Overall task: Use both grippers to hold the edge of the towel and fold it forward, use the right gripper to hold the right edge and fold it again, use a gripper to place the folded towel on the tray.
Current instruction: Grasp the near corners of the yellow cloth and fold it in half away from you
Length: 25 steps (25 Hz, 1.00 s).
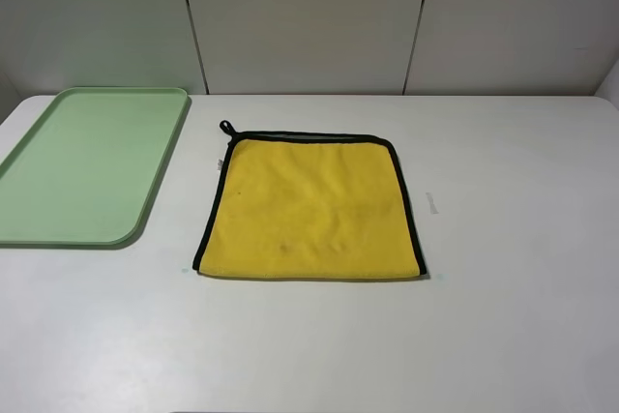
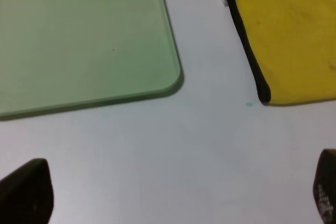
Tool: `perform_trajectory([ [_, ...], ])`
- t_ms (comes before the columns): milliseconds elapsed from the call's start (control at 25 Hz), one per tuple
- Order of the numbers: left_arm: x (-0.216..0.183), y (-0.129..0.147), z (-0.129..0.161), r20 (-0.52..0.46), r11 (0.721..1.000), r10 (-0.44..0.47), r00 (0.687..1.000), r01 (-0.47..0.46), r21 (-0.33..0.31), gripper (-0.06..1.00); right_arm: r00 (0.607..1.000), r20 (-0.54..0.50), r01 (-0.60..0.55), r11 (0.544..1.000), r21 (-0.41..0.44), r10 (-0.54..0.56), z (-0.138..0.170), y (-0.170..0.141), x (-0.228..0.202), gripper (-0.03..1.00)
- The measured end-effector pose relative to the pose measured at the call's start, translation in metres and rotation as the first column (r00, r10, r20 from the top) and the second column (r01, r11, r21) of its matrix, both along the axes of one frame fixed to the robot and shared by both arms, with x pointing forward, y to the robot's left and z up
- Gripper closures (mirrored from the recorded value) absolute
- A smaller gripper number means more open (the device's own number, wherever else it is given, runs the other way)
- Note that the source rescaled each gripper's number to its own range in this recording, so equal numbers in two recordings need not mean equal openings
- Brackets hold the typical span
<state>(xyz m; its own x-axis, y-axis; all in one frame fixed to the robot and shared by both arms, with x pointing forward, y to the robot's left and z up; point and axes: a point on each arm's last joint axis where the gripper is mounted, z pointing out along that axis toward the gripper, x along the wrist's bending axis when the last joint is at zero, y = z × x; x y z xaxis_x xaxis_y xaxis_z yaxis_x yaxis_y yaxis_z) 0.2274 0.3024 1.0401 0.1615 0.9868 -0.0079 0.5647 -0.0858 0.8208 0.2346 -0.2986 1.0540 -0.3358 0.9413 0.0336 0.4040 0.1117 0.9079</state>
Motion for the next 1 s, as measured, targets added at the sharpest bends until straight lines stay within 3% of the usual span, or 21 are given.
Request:
perform_trajectory([
  [1000,0.0,0.0,0.0,0.0,1.0,0.0,1.0,0.0,0.0,-0.05,1.0,0.0,0.0,1.0,0.0,0.0,0.0,0.0,0.0,-0.03],
])
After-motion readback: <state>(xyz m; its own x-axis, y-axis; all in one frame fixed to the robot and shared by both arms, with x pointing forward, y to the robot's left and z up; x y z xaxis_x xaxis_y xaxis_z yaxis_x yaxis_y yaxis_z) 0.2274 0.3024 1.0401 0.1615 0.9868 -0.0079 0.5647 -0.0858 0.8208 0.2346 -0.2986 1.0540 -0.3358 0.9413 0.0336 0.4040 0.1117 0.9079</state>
